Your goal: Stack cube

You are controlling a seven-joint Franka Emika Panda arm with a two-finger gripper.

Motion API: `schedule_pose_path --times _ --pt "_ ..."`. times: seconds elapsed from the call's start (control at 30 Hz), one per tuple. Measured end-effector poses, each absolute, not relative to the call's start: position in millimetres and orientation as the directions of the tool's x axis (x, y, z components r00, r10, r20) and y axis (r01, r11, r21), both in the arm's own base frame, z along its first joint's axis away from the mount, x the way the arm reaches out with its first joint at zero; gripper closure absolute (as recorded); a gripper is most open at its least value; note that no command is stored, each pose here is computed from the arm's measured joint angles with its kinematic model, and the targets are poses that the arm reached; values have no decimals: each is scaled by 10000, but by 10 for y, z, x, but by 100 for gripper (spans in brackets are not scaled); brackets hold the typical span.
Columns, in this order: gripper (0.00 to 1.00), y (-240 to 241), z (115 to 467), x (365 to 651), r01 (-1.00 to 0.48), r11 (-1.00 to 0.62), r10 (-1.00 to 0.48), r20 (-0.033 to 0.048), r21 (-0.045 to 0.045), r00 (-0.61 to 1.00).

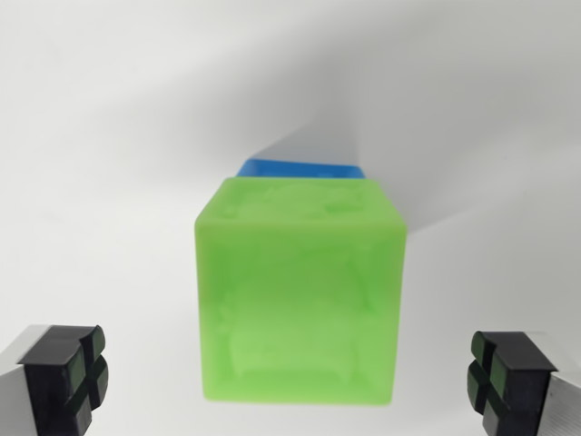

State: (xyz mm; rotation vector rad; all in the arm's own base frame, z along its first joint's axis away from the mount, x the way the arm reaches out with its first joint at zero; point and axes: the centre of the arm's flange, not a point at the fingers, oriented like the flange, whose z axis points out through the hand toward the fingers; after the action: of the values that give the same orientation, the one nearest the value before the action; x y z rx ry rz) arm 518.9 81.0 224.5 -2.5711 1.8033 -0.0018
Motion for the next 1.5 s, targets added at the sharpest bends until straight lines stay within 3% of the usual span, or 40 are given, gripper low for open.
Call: schedule_pose_path --times 1.5 --pt "0 805 4059 5186 -9405 -3399 -9405 -33 -50 3399"
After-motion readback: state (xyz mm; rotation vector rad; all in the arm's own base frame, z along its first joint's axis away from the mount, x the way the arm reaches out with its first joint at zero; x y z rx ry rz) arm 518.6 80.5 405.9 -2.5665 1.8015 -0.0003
